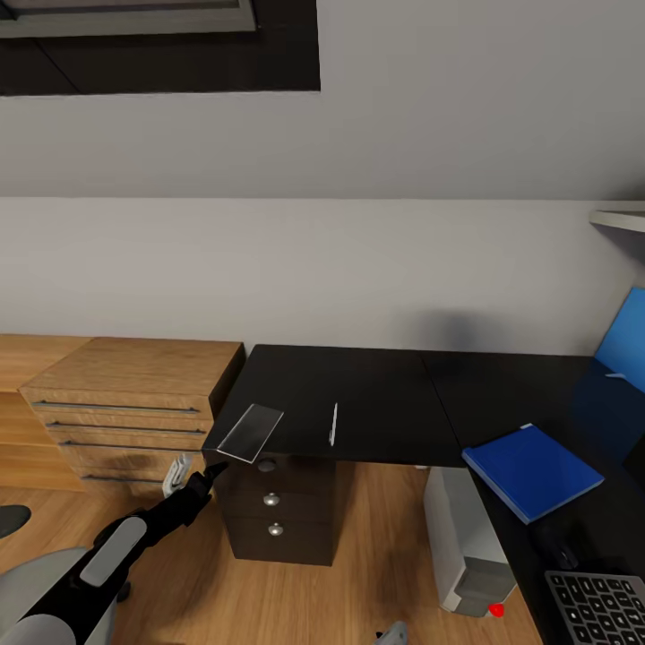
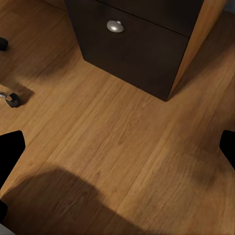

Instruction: In the bedroom, organize the workspace by keeping the computer under the desk, ensuring the monitor is on the desk, placing the keyboard on the desk next to the monitor, placing the mouse on the desk next to the keyboard, moving the folder from the swivel chair onto the desk next to the mouse, stacking the notebook on top of the folder with the pen on top of the notebook, and positioning the swivel chair next to the desk.

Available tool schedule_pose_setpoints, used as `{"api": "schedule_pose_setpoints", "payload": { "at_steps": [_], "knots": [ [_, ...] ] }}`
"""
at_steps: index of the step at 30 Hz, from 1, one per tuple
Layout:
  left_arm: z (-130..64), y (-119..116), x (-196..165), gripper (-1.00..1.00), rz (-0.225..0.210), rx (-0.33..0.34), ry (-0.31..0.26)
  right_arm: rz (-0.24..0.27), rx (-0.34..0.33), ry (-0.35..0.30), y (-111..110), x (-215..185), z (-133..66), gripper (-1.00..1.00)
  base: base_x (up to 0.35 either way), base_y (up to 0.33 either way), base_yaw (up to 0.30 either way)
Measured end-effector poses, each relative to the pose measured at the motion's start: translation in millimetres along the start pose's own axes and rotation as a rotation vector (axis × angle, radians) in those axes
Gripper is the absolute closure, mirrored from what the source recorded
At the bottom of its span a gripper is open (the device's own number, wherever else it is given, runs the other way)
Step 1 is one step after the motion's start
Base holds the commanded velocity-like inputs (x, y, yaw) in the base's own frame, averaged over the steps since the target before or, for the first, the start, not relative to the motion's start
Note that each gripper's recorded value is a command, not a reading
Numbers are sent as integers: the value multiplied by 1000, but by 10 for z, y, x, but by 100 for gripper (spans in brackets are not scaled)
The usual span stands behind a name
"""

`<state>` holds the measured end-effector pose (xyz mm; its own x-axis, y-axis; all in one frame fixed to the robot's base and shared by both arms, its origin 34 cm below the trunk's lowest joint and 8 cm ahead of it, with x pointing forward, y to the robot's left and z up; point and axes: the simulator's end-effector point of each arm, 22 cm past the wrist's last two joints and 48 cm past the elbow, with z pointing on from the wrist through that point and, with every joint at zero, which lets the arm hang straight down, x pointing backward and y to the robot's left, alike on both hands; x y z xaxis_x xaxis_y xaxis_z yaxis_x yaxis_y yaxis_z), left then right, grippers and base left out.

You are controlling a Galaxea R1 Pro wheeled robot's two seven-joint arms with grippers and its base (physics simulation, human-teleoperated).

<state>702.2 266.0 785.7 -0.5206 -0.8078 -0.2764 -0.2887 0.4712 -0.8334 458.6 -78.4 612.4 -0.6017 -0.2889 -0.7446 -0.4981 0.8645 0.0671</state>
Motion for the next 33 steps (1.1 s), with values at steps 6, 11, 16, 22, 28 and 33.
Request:
{"api": "schedule_pose_setpoints", "payload": {
  "at_steps": [6, 11, 16, 22, 28, 33],
  "knots": [
    [-9, 176, 44, -100, -18, -35, 7, 0, 0, 0, -2, 1, 0, -100, 0, 0, 0],
    [13, 268, 161, -100, -40, -53, 20, -1, 1, 0, -3, 3, -3, -100, 187, 0, 0],
    [52, 222, 253, -100, -53, -38, 30, -2, 0, 1, -1, 6, -3, -100, 166, 0, 0],
    [62, 194, 289, -100, -60, -18, 34, -2, 0, 1, -1, 6, -2, -100, 38, 0, 0],
    [60, 227, 321, -100, -64, -19, 39, -2, 0, 1, -1, 5, -3, -100, 147, -52, 0],
    [61, 214, 322, -100, -66, -9, 39, -2, 0, 1, 1, 5, -1, -100, 53, -22, 0]
  ]
}}
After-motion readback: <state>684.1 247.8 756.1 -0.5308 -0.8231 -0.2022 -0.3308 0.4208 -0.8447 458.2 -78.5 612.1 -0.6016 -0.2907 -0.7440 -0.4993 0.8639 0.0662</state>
